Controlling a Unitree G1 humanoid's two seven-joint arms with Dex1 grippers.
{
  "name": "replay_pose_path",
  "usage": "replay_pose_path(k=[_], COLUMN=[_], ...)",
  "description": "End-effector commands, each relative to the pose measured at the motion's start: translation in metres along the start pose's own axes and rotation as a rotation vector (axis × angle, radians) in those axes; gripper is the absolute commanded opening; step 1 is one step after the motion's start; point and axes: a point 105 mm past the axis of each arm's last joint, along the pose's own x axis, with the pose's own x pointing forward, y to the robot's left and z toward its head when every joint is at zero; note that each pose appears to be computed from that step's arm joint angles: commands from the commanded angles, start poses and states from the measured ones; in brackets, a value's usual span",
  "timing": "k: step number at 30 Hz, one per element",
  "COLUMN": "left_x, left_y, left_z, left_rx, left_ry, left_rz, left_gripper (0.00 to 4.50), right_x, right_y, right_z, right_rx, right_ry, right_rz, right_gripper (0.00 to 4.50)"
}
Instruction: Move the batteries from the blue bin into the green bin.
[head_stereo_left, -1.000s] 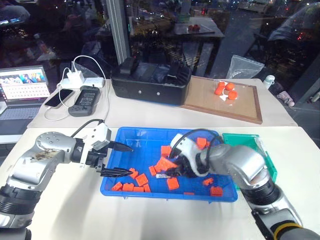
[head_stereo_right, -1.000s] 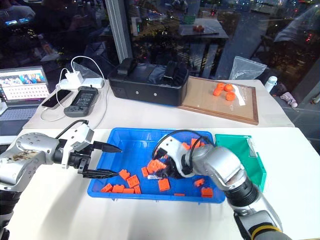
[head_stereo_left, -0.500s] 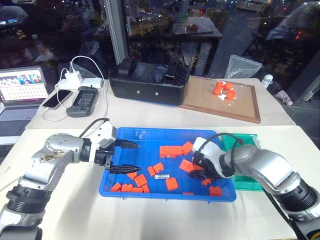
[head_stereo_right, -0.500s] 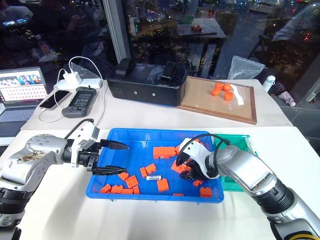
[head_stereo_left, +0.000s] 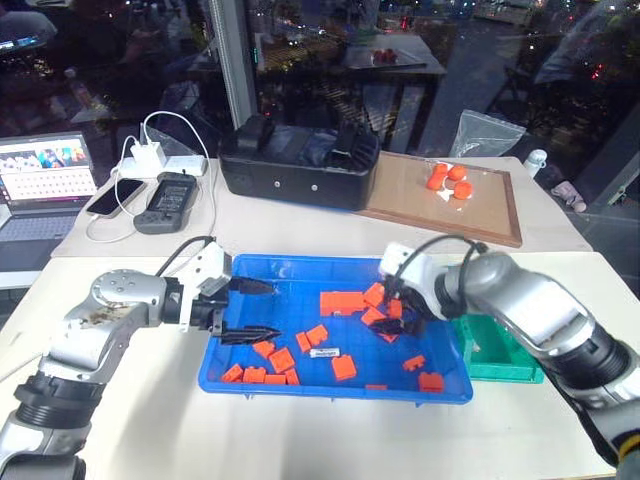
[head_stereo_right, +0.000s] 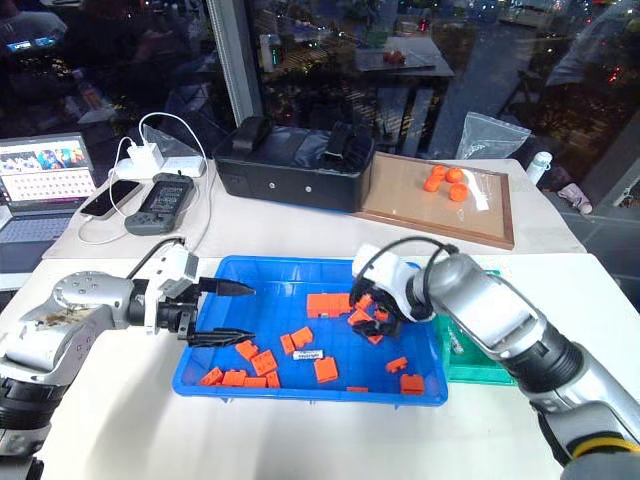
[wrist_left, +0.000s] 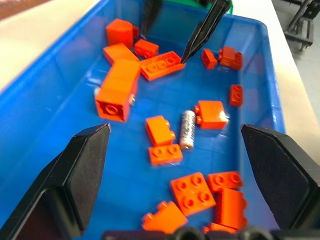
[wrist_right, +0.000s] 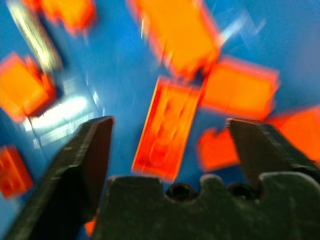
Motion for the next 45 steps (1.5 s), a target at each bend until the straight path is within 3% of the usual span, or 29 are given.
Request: replay_pose_path(k=[1,9,18,21,23,28,31,37,40,42,45], left_x=[-0.005,-0.010,-0.022,-0.023,-0.024,-0.027,-0.026,-0.019,-0.012,-0.008,-0.004], left_y=[0.005,-0.002,-0.007,-0.009,-0.010,-0.010,-0.010,-0.008,-0.006,-0.005,-0.004], left_z=[0.006,0.002,0.011,0.010,0.009,0.009,0.007,0.009,0.008,0.010,0.015], left_rx=[0.046,0.031,0.009,0.006,0.003,0.000,-0.003,-0.004,-0.012,-0.007,-0.005], left_ry=[0.009,0.037,0.036,0.052,0.054,0.056,0.054,0.026,0.001,-0.017,-0.056], left_rz=[0.006,0.000,0.012,0.006,0.009,0.018,0.018,0.003,-0.018,-0.026,-0.041], left_gripper=[4.50,4.50,4.50,4.50,4.50,4.50,4.50,4.50,4.50,4.50,4.50], right_x=[0.005,0.040,0.069,0.076,0.077,0.072,0.060,0.024,-0.021,-0.050,-0.102], right_y=[0.024,0.058,0.065,0.066,0.068,0.061,0.051,0.038,0.010,-0.020,-0.070], right_z=[0.025,0.013,-0.009,-0.021,-0.025,-0.013,0.001,0.020,0.033,0.021,-0.021], right_rx=[0.008,0.129,0.235,0.226,0.206,0.132,0.087,0.061,0.118,0.157,0.227], right_ry=[-0.092,-0.042,0.009,0.047,0.058,-0.007,-0.074,-0.147,-0.233,-0.213,-0.099], right_rz=[0.120,0.254,0.248,0.233,0.233,0.219,0.210,0.219,0.152,0.017,-0.266], right_gripper=[4.46,4.46,4.46,3.74,3.03,1.34,0.34,0.27,0.27,0.27,0.27])
